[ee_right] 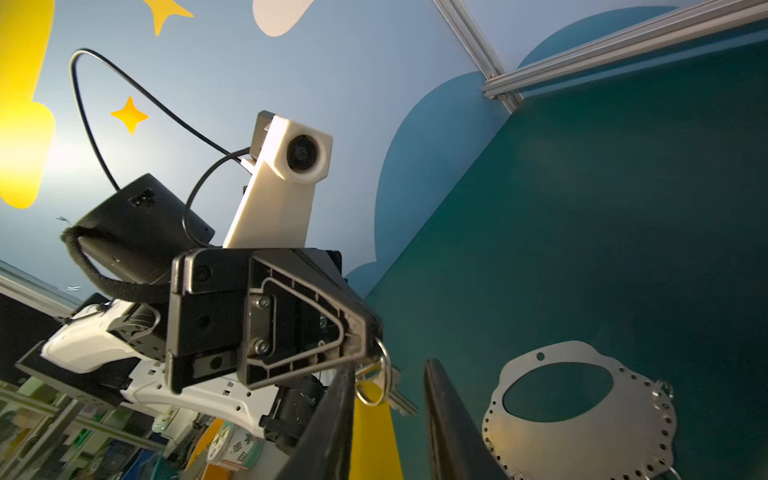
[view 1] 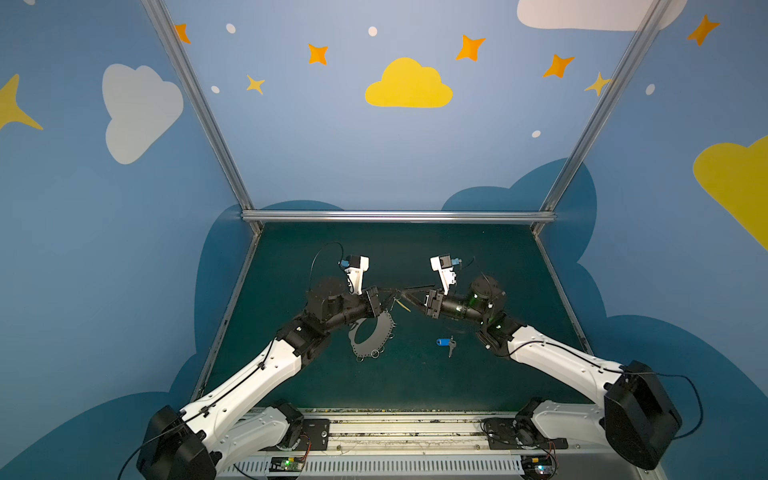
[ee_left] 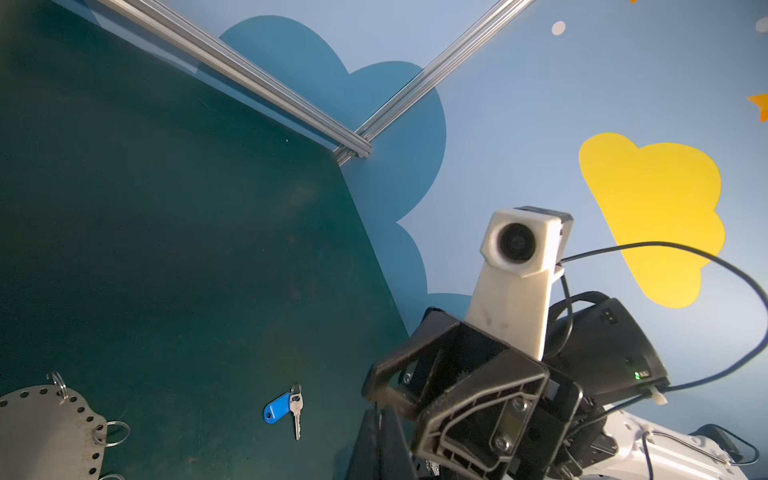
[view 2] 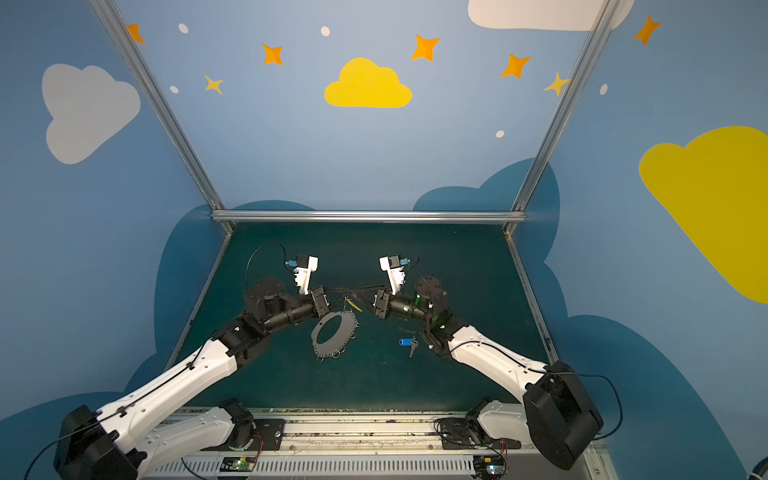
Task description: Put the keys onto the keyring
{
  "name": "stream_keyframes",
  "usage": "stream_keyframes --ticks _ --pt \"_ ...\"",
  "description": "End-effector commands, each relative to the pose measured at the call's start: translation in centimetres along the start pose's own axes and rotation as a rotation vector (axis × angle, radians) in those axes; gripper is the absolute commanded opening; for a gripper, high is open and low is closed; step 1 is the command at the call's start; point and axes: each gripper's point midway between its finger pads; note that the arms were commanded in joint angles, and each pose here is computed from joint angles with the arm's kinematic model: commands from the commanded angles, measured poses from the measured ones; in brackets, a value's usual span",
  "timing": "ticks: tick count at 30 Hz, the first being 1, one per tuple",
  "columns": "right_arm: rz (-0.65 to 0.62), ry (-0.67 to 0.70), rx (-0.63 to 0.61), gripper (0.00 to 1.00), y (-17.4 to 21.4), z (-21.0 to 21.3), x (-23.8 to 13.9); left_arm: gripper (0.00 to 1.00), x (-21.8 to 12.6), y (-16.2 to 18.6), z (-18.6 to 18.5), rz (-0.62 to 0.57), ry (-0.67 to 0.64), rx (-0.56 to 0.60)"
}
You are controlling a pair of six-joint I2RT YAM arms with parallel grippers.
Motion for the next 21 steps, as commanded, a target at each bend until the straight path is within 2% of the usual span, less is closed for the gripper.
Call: stream_keyframes --ticks 1,4,9,14,16,18,19,21 --pt "-0.047 -0.085 -0.017 0.31 -1.6 1.7 0.0 0.04 -0.6 -0.6 -1.4 -0.036 0.047 0.021" --pt "-0.041 -0.113 -0.008 0.24 -1.6 1.9 0.3 0.04 -0.7 -0.8 -1.4 -0.049 0.049 0.019" --pt "-0.035 -0.130 -0.005 0.03 -1.6 1.9 0.5 0.04 -0.8 -0.9 -1.5 -0.058 0.054 0.018" --pt "-0.011 -0.069 -0.018 0.00 -1.7 0.9 0.2 0.10 -1.1 -1.0 -0.9 -0.069 0.017 0.006" --pt "0.004 -0.045 -0.053 0.00 -1.7 0.9 -0.2 0.22 -1.4 -1.0 -0.5 -0.073 -0.009 0.009" --pt "0.058 0.001 -0.110 0.00 -1.5 0.7 -0.5 0.42 -1.8 -1.0 0.2 -0.076 -0.058 0.015" --pt "0.099 0.033 -0.160 0.00 -1.3 0.5 -0.8 0.45 -2.1 -1.1 0.6 -0.076 -0.092 0.020" --pt "0.173 0.102 -0.235 0.00 -0.8 -0.1 -1.5 0.46 -2.5 -1.2 1.3 -0.068 -0.149 0.034"
Point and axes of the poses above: each gripper's point midway between its finger pads, its own x axis out along the fingers, its own z axis along the line the jaws close on, y = z × x, and after that the axes turned 12 degrees about -x, right-handed
